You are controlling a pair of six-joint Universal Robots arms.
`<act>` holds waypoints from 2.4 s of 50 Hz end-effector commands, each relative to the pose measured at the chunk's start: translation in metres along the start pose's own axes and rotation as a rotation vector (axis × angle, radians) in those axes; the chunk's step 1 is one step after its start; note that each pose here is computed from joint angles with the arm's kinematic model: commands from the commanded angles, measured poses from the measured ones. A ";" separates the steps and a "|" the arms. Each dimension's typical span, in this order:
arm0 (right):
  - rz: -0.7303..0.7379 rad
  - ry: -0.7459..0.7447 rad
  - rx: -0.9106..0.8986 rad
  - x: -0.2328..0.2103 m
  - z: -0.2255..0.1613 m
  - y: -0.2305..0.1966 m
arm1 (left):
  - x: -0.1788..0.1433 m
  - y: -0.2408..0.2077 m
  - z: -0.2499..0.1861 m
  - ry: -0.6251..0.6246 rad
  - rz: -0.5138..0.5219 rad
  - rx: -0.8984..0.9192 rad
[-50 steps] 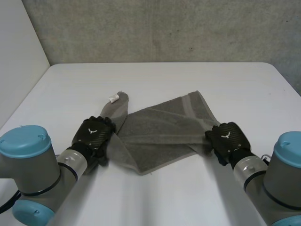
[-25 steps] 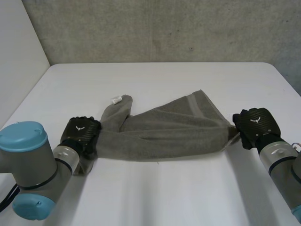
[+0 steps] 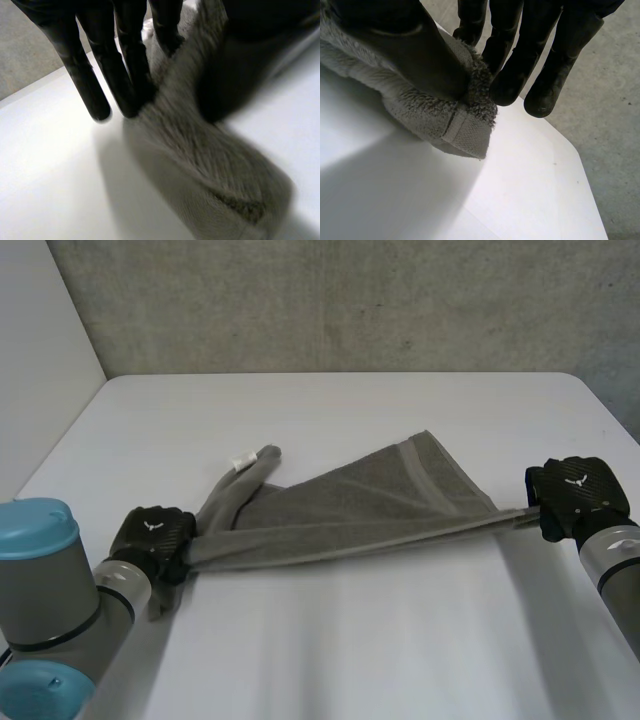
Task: Fold the towel.
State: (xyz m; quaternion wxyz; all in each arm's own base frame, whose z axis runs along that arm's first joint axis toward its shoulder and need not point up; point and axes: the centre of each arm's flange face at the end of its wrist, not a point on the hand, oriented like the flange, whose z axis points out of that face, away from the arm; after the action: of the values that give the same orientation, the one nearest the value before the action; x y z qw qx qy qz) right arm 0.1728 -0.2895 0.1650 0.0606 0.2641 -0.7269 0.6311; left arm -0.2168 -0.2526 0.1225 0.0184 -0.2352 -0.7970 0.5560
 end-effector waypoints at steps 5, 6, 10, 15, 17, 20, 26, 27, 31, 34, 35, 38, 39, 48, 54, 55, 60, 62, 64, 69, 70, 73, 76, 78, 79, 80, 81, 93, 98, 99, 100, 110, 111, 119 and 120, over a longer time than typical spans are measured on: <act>-0.001 -0.029 0.096 0.013 -0.020 -0.047 | -0.017 -0.050 -0.023 -0.011 -0.005 0.126; -0.001 -0.029 0.096 0.013 -0.020 -0.047 | -0.018 -0.064 -0.030 0.003 0.000 0.173; 0.031 -0.034 0.181 0.029 -0.031 -0.089 | -0.020 -0.093 -0.043 0.046 0.011 0.274; 0.036 -0.009 0.273 0.051 -0.050 -0.139 | -0.025 -0.134 -0.065 0.090 0.036 0.409; 0.028 -0.009 0.303 0.057 -0.055 -0.154 | -0.034 -0.156 -0.075 0.087 0.046 0.464; 0.011 -0.007 0.365 0.066 -0.063 -0.183 | -0.045 -0.174 -0.079 0.067 0.050 0.494; -0.005 -0.001 0.391 0.082 -0.059 -0.217 | -0.060 -0.197 -0.077 0.038 0.050 0.513; -0.005 -0.001 0.391 0.082 -0.059 -0.217 | -0.062 -0.199 -0.070 0.046 0.046 0.501; -0.018 -0.075 0.322 0.068 -0.021 -0.214 | -0.065 -0.195 -0.042 0.059 0.033 0.453; -0.076 -0.137 0.267 0.046 0.001 -0.211 | -0.066 -0.191 -0.016 0.072 0.023 0.414; -0.076 -0.137 0.267 0.046 0.001 -0.211 | -0.068 -0.186 0.001 0.081 0.010 0.390; -0.146 -0.144 0.201 0.028 0.032 -0.200 | -0.070 -0.183 0.033 0.092 -0.014 0.375; -0.174 -0.125 0.188 0.021 0.046 -0.197 | -0.071 -0.185 0.048 0.094 -0.025 0.386; -0.153 0.168 0.480 0.027 0.098 -0.242 | -0.085 -0.238 0.087 0.064 -0.024 0.615; -0.011 0.278 0.821 0.041 0.064 -0.311 | -0.103 -0.317 0.058 0.018 -0.038 1.006; -0.010 0.278 0.822 0.041 0.064 -0.311 | -0.105 -0.331 0.047 0.031 -0.062 1.086; 0.019 0.264 0.878 0.042 0.048 -0.326 | -0.108 -0.350 0.026 0.078 -0.126 1.207; 0.006 0.221 0.820 0.034 0.055 -0.315 | -0.107 -0.344 0.029 0.097 -0.150 1.184; -0.007 0.173 0.767 0.026 0.060 -0.303 | -0.105 -0.330 0.039 0.112 -0.171 1.131; -0.054 -0.035 0.536 -0.008 0.078 -0.251 | -0.097 -0.256 0.078 0.118 -0.239 0.882; -0.066 -0.098 0.448 -0.019 0.083 -0.231 | -0.097 -0.256 0.078 0.118 -0.240 0.881; -0.097 -0.222 0.253 -0.042 0.086 -0.183 | -0.094 -0.204 0.098 0.110 -0.277 0.723; -0.116 -0.270 0.165 -0.051 0.084 -0.158 | -0.089 -0.152 0.111 0.124 -0.299 0.573; -0.150 -0.349 0.053 -0.065 0.077 -0.120 | -0.082 -0.127 0.116 0.146 -0.289 0.502; -0.151 -0.349 0.052 -0.066 0.077 -0.120 | -0.075 -0.106 0.118 0.169 -0.269 0.443; -0.158 -0.373 0.021 -0.068 0.073 -0.104 | -0.072 -0.085 0.119 0.176 -0.243 0.388; -0.165 -0.388 0.003 -0.071 0.069 -0.091 | -0.072 -0.085 0.119 0.176 -0.242 0.388; -0.200 -0.413 -0.037 -0.078 0.027 -0.051 | -0.067 -0.015 0.098 0.155 0.023 0.164; -0.193 -0.400 -0.043 -0.070 0.012 -0.054 | -0.075 -0.030 0.085 0.131 0.049 0.169; -0.193 -0.400 -0.043 -0.070 0.012 -0.054 | -0.075 -0.030 0.085 0.131 0.049 0.169; -0.184 -0.387 -0.052 -0.065 0.011 -0.052 | -0.077 -0.037 0.081 0.123 0.054 0.182; -0.154 -0.275 -0.044 -0.034 0.009 -0.041 | -0.077 -0.055 0.061 0.105 0.065 0.224; -0.147 -0.246 -0.046 -0.027 0.010 -0.036 | -0.074 -0.054 0.059 0.111 0.065 0.219; -0.128 -0.161 -0.064 -0.003 0.015 -0.021 | -0.057 -0.040 0.041 0.151 0.035 0.167; -0.123 -0.156 -0.069 -0.001 0.016 -0.019 | -0.053 -0.043 0.033 0.156 0.020 0.173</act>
State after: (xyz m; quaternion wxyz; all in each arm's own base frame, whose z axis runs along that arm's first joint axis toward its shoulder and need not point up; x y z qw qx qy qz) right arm 0.2016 -0.2987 0.1818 0.0392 0.3729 -0.7246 0.5783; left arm -0.1900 -0.3370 0.1592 0.0778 -0.2894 -0.7308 0.6133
